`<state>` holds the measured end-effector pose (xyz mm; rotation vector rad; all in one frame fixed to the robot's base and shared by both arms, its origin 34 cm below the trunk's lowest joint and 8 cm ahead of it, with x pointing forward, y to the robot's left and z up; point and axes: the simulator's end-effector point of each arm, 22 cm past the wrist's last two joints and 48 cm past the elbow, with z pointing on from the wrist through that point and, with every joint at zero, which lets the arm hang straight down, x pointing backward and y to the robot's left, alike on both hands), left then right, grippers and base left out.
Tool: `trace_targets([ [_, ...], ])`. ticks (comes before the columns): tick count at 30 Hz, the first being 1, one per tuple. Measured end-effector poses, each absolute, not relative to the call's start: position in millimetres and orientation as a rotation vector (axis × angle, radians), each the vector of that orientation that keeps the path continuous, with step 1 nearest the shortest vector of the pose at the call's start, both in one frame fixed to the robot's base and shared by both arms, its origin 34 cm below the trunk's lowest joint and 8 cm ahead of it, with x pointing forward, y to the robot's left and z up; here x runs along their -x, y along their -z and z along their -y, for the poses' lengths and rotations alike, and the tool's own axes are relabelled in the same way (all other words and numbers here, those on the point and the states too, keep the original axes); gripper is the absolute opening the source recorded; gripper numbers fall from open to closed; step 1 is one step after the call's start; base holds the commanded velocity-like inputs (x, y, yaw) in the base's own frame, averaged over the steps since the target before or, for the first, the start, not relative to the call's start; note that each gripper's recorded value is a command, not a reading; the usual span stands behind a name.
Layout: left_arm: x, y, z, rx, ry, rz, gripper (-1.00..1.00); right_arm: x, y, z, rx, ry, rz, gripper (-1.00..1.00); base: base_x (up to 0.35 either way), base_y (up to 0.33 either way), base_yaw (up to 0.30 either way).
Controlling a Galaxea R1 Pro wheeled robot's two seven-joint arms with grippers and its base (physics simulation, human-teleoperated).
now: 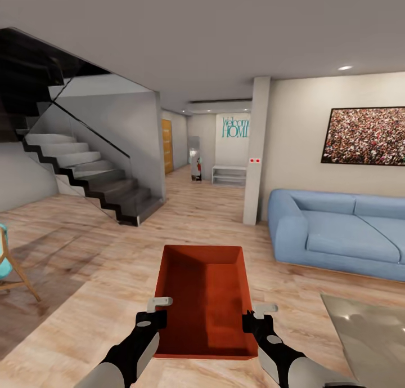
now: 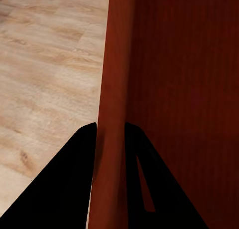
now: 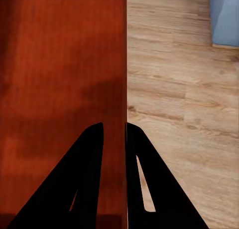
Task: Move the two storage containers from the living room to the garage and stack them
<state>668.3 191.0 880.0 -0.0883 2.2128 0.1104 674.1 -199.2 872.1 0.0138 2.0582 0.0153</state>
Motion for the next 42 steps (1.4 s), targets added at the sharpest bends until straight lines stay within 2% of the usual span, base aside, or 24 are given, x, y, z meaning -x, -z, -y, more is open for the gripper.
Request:
trace_targets([
  [42,-668.6,-880.4,-191.2,0.087,-0.111,-2.212,-1.00,-674.2,-872.3,199.1,-0.015,-0.015,-2.057,-1.00,0.321,0.000,0.010],
])
